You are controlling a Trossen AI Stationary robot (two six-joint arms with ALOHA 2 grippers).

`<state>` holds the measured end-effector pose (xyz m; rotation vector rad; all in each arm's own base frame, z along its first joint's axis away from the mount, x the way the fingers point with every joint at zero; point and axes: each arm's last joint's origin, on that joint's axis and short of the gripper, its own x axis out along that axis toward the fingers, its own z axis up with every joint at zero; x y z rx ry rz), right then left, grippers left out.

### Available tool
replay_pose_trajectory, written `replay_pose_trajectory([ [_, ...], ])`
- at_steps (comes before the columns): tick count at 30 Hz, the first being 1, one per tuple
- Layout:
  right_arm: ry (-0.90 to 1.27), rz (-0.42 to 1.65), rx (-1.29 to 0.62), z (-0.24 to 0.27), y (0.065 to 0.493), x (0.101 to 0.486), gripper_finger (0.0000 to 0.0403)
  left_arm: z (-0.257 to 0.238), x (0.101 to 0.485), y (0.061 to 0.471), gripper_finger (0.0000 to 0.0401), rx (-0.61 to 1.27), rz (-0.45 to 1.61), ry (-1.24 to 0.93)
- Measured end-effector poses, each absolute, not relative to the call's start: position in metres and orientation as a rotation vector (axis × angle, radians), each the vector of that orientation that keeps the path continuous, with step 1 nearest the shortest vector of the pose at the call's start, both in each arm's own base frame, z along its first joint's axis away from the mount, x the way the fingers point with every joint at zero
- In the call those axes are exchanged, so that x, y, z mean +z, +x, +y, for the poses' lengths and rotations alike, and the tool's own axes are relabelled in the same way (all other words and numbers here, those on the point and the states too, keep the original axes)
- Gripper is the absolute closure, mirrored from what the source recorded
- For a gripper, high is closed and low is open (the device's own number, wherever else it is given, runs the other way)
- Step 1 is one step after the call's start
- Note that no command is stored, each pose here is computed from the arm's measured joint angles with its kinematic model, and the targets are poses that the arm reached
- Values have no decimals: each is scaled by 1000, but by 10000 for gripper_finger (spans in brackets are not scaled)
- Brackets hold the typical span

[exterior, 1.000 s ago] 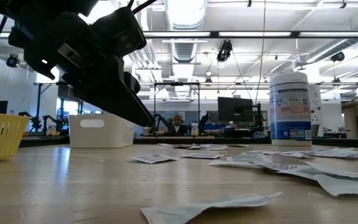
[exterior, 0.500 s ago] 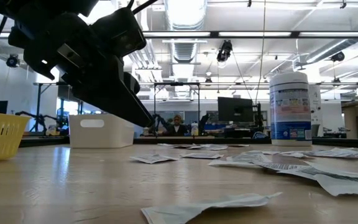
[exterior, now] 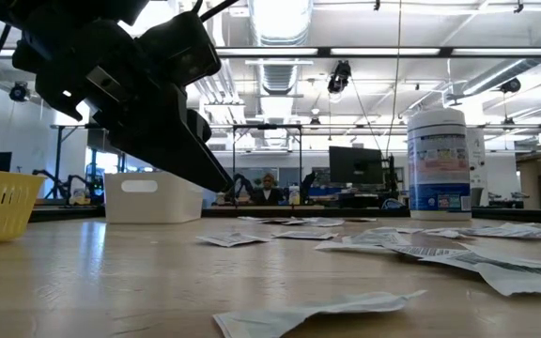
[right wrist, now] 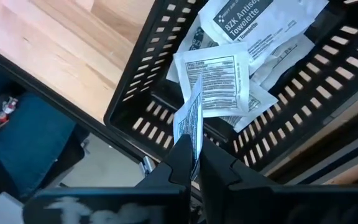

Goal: Pick & Place First Aid Supplies
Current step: Put the towelette pack into the black bin, then put the blue bandage into the white bin

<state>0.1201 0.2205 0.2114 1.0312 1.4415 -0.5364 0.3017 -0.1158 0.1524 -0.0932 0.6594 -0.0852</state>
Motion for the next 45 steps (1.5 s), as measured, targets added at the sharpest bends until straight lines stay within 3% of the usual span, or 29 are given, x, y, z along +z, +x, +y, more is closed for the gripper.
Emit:
replay_pose_trajectory([
  [11, 983, 1437, -676, 211, 115, 209, 305, -116, 153, 302, 323, -85, 658, -94],
  [18, 1039, 1410, -760, 206, 113, 212, 279, -116, 153, 302, 323, -85, 659, -93],
  [36, 1027, 761, -565, 211, 146, 229, 301, -115, 150, 300, 323, -70, 693, -79],
  [45, 840, 719, -531, 204, 190, 215, 316, -112, 150, 301, 323, -43, 685, -61],
])
